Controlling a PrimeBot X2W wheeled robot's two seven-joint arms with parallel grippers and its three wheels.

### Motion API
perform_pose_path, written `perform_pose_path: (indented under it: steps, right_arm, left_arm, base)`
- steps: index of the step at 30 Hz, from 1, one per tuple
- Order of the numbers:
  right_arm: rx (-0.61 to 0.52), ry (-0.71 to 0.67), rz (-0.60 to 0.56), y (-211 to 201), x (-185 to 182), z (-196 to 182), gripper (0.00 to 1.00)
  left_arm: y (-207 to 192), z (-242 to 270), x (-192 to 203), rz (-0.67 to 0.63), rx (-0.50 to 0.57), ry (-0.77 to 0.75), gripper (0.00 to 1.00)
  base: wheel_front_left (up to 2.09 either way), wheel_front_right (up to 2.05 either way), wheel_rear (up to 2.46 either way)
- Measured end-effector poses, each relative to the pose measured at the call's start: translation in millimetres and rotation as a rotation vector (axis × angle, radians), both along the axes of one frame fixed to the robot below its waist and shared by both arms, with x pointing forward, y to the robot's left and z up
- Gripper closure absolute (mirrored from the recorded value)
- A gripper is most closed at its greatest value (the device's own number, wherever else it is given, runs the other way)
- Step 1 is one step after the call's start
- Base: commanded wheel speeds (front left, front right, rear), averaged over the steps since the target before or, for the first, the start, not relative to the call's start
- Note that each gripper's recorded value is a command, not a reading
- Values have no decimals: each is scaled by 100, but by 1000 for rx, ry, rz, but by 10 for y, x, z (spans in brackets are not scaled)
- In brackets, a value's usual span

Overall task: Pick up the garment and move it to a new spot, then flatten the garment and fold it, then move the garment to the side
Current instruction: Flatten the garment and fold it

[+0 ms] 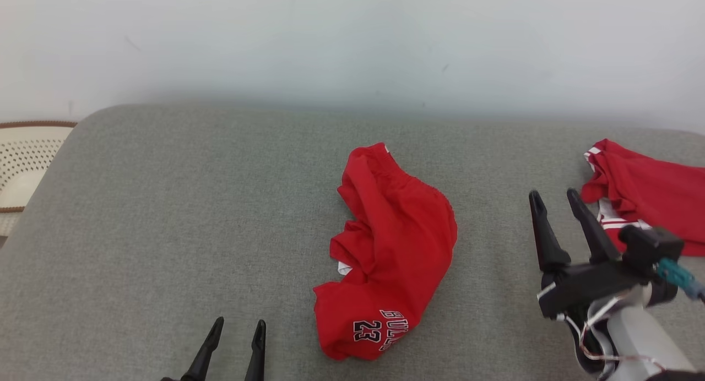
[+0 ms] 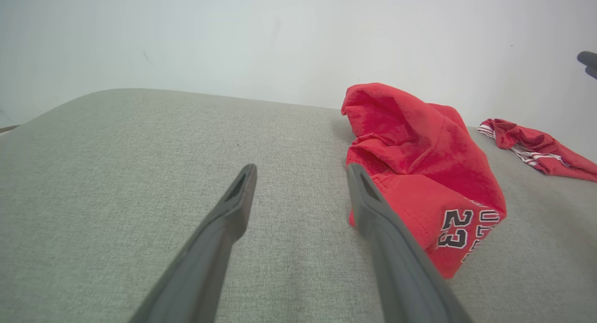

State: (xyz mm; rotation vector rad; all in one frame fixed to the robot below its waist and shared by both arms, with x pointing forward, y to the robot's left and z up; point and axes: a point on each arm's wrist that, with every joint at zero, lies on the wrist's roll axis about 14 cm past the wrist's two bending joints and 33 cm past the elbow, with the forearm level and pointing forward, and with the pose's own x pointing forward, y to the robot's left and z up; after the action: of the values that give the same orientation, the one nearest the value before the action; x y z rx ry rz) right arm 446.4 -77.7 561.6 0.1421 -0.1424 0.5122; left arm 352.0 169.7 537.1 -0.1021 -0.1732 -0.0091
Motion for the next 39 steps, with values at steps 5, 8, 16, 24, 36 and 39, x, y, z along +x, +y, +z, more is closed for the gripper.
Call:
perform_pose_path:
  steps: [5,8,16,24,36,39]
  right_arm:
    - [38,10,-51,-125,-190,-64,0]
    - [57,28,-70,-152,-294,-124,0]
    - [58,38,-100,-200,-410,-131,0]
    - [59,41,-131,-293,-436,-119,0]
    - [57,60,-182,-461,-453,-180,0]
    - [59,62,-203,-531,-451,-194,0]
  left_arm:
    - [-126,44,-9,-43,8,-15,0]
    - [-223,48,-9,-75,13,-17,0]
    - [-577,-11,15,-196,31,-2,0]
    - [-1039,-107,61,-362,84,19,0]
    - [-1092,-291,311,-379,172,68,0]
    - [-983,-281,381,-334,160,68,0]
  base:
    - [0,0,0]
    - [0,0,0]
    - [0,0,0]
    - [0,0,0]
    - [0,0,0]
    - [0,0,0]
